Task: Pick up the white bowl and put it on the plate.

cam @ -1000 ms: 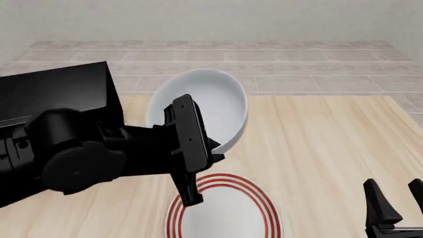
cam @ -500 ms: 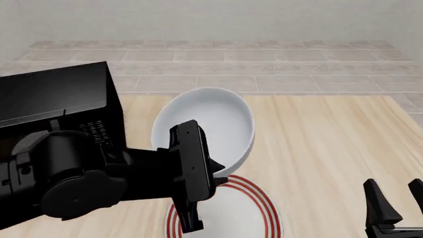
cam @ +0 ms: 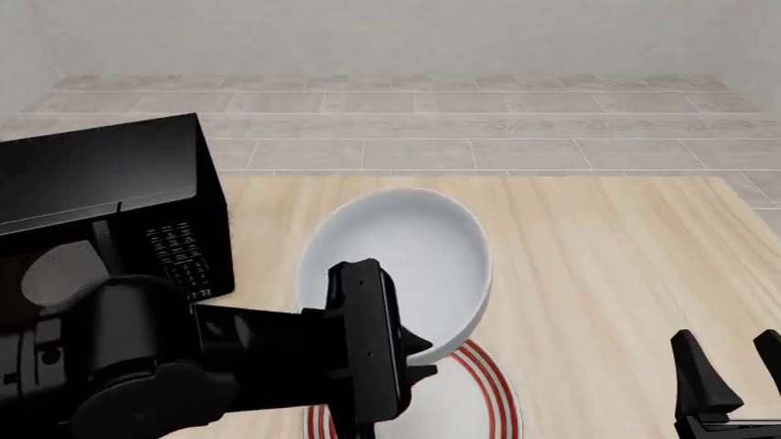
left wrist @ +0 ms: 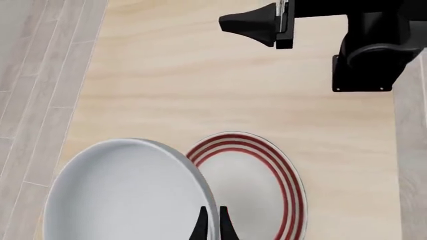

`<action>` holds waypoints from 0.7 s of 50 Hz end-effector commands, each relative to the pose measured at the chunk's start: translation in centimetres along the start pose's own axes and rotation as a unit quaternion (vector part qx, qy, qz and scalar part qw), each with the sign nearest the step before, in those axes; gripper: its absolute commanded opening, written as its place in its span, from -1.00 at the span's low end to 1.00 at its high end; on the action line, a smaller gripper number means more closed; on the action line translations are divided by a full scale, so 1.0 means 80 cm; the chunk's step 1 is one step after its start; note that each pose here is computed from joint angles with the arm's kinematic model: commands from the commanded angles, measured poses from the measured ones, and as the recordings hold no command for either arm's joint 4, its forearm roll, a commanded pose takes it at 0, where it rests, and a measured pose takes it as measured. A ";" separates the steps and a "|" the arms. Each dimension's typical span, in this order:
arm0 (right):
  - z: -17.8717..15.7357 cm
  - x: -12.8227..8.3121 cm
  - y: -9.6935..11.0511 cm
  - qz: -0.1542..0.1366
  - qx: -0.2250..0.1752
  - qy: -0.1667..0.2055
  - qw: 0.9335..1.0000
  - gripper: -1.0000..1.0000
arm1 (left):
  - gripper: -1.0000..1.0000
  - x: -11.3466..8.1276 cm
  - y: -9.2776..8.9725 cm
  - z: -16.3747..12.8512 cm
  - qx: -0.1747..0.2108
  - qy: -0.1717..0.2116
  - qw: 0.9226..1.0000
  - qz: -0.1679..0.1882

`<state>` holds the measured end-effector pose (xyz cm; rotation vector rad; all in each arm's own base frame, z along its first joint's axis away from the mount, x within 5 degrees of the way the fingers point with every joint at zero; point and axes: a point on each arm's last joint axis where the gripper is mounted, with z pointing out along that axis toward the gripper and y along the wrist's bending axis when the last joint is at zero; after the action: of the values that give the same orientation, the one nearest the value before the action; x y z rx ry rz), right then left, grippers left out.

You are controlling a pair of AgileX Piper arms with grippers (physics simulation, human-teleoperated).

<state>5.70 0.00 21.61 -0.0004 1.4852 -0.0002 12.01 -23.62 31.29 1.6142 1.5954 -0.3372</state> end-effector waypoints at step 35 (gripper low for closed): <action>0.000 0.001 0.000 0.000 0.000 0.000 1.000 1.00 | -1.00 -0.014 -0.058 0.010 0.054 -0.040 0.998 0.012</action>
<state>5.70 0.00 21.61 -0.0004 1.4852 -0.0002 8.63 -25.27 30.00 1.6639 1.5570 -0.4605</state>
